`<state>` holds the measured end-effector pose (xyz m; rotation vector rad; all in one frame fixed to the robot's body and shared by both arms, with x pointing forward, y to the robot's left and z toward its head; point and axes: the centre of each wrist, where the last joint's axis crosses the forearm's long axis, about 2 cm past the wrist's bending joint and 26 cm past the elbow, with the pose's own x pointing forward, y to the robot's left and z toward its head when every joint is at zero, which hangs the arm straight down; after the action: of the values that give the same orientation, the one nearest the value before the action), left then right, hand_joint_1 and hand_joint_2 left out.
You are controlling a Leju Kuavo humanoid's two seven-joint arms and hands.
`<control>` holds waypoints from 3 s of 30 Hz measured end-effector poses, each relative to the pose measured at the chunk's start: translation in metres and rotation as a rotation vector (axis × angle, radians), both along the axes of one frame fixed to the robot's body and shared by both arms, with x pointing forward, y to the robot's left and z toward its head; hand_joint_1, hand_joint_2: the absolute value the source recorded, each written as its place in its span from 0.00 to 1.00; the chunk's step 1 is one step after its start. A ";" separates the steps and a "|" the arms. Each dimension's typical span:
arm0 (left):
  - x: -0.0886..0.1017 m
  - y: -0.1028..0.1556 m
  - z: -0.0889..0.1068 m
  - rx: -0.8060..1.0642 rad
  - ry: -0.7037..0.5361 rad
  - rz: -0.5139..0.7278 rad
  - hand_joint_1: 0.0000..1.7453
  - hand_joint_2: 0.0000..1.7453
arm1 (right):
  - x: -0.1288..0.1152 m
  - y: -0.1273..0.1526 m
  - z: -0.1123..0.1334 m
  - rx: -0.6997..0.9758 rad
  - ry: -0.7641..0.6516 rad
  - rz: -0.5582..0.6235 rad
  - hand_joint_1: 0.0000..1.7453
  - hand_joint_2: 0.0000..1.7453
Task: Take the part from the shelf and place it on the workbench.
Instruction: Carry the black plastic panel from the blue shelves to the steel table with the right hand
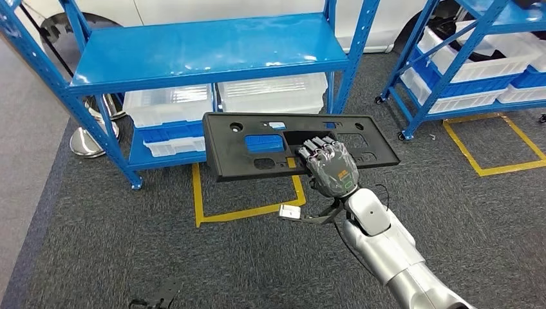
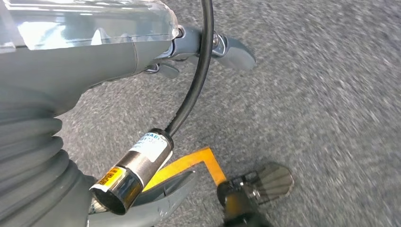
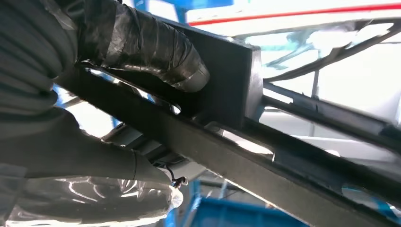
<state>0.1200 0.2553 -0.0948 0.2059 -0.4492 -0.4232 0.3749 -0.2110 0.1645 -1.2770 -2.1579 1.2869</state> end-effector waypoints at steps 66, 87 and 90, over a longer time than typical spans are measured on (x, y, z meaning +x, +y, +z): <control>-0.009 -0.005 -0.002 0.005 0.016 -0.005 0.00 1.00 | 0.012 -0.026 0.004 -0.214 -0.087 -0.141 1.00 1.00; -0.007 -0.012 -0.001 -0.003 0.020 -0.013 0.00 1.00 | 0.010 -0.034 -0.004 -0.206 -0.055 -0.165 1.00 1.00; -0.005 -0.013 0.000 -0.003 0.016 -0.019 0.00 1.00 | 0.011 -0.035 -0.002 -0.204 -0.059 -0.168 1.00 1.00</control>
<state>0.1149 0.2421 -0.0950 0.1951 -0.4360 -0.4421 0.3860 -0.2456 0.1622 -1.5578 -1.9474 1.4440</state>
